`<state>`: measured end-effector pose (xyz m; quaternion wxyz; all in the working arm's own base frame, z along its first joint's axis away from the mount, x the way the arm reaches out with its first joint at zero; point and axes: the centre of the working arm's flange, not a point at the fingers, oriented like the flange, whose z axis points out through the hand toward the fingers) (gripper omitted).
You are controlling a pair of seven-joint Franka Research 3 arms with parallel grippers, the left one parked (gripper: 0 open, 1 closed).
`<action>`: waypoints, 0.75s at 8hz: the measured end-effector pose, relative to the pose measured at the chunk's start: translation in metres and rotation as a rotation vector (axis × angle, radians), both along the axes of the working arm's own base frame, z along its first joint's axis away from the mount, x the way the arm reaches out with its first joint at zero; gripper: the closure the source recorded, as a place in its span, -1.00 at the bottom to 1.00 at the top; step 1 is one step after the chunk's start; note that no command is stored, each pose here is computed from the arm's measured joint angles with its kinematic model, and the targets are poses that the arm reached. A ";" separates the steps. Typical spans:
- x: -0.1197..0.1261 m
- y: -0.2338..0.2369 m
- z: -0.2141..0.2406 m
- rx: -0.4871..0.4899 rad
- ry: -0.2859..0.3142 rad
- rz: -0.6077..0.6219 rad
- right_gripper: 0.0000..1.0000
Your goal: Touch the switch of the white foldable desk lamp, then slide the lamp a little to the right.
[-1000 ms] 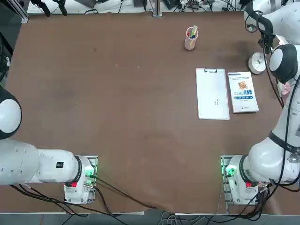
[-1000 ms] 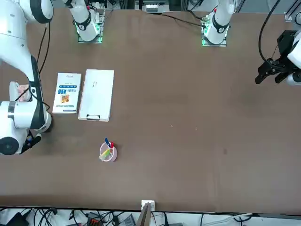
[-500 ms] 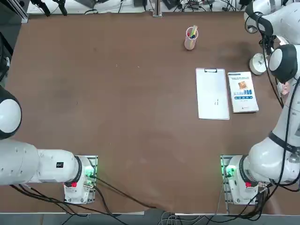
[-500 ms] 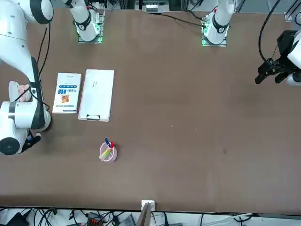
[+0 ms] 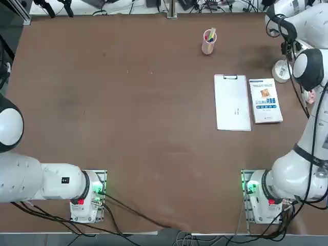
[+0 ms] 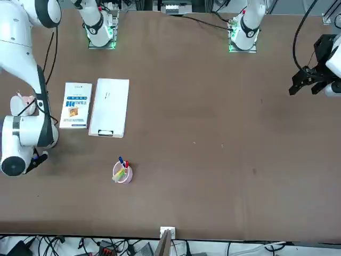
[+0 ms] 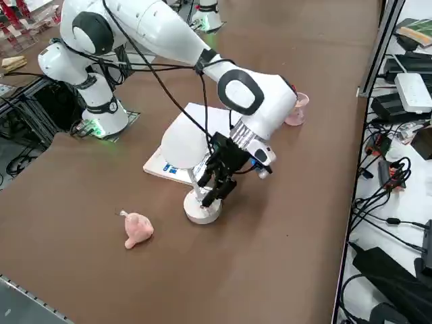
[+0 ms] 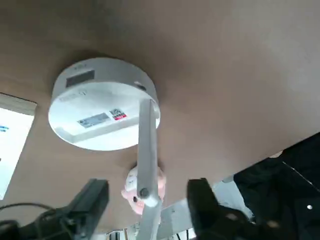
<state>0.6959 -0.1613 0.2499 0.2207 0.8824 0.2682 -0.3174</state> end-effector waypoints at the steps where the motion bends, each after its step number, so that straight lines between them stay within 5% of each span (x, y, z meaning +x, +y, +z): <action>1: 0.008 0.017 0.007 -0.003 -0.023 0.024 -0.99; 4: 0.036 0.089 0.058 0.020 -0.133 0.091 -0.99; 6: 0.035 0.147 0.133 0.086 -0.223 0.091 -0.99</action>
